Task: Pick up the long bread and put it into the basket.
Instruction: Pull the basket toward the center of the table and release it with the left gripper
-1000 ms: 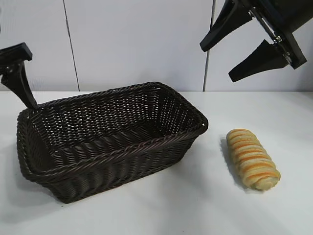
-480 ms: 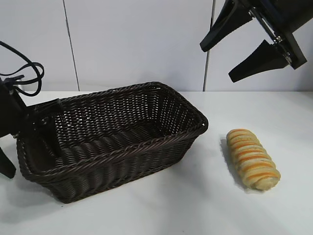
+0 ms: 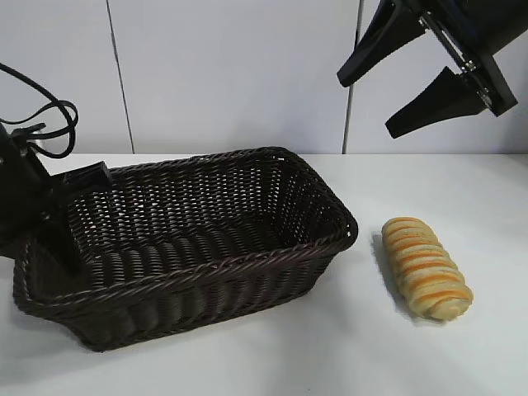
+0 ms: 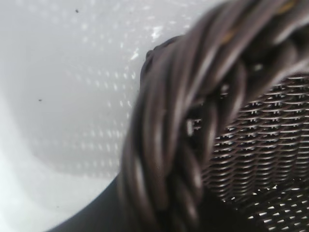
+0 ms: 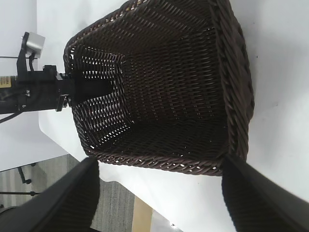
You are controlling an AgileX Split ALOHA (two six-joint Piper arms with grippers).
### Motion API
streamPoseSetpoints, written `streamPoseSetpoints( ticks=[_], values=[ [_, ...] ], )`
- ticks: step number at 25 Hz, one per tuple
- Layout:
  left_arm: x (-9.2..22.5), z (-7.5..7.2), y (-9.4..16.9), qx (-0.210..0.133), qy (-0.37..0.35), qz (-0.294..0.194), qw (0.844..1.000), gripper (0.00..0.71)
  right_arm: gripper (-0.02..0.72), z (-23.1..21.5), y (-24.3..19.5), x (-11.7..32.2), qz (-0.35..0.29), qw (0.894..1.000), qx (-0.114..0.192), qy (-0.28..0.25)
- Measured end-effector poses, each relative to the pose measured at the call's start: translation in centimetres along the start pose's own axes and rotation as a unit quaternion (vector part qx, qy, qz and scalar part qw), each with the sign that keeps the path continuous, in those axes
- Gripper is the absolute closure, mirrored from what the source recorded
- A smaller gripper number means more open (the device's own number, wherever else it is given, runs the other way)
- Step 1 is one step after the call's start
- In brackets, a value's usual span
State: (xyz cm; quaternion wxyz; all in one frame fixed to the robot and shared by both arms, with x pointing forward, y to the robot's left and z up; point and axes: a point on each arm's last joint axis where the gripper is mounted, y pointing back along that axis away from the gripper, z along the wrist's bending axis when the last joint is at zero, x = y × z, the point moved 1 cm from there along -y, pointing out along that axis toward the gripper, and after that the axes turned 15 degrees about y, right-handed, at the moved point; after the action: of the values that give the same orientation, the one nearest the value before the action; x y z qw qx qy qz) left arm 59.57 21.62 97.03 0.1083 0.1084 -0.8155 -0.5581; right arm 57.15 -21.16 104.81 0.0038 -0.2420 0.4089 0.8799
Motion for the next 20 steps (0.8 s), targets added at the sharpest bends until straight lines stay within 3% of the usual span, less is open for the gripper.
streamPoseSetpoints(
  ticks=[4, 10, 20],
  values=[
    [-1.4, -0.8, 3.2, 0.014, -0.029, -0.012, 0.999, 0.611, 0.209, 0.0, 0.0, 0.0, 0.0, 1.0, 0.0, 0.0],
    [-2.2, 0.2, 4.1, 0.009, -0.042, -0.013, 0.999, 0.611, 0.209, 0.0, 0.0, 0.0, 0.0, 1.0, 0.0, 0.0],
    [-4.0, 1.4, -1.1, 0.005, -0.032, 0.032, 0.999, 0.611, 0.209, 0.0, 0.0, 0.0, 0.0, 1.0, 0.0, 0.0]
  ],
)
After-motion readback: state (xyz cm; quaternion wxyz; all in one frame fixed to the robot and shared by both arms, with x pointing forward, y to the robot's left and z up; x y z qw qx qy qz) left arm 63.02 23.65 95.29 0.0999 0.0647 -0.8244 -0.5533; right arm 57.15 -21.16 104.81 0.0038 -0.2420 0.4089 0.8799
